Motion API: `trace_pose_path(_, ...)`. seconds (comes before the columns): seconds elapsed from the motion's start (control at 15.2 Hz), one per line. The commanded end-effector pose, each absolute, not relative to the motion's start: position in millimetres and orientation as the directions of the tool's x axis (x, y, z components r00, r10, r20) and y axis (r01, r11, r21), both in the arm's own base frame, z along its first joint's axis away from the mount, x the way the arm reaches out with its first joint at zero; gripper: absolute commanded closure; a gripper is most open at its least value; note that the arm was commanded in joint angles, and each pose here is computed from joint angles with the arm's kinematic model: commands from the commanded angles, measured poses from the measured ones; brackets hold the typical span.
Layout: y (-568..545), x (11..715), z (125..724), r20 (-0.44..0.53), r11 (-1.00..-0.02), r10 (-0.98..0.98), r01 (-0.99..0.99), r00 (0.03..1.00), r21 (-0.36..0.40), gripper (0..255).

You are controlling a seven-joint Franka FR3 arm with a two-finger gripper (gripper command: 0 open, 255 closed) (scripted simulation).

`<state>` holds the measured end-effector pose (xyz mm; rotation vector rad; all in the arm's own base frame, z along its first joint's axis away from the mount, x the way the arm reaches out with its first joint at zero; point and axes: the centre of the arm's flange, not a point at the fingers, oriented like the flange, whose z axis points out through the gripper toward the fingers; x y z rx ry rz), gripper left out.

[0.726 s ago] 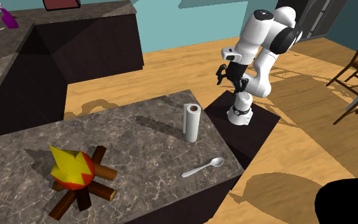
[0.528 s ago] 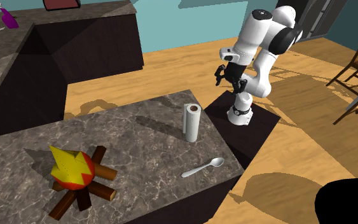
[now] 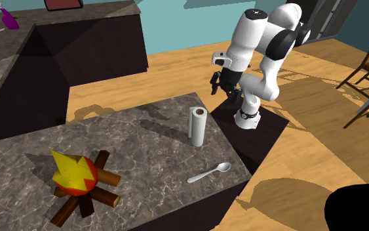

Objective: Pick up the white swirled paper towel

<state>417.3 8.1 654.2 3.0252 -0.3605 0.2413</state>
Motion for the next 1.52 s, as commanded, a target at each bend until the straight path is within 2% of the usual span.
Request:
trace_pose_path(0.0,5.8,445.5,660.8,0.178,-0.959,-0.267,-0.279,0.947,0.048,0)
trace_pose_path(0.33,-7.7,504.1,676.6,0.201,-0.929,-0.362,-0.370,0.910,0.003,0)
trace_pose_path(0.99,-8.2,505.9,637.1,0.202,-0.928,-0.365,-0.373,0.909,0.002,0)
trace_pose_path(1.06,-8.9,505.6,637.4,0.202,-0.928,-0.365,-0.373,0.909,0.002,255)
trace_pose_path(1.45,-8.4,505.5,637.3,0.202,-0.928,-0.365,-0.373,0.909,0.002,255)
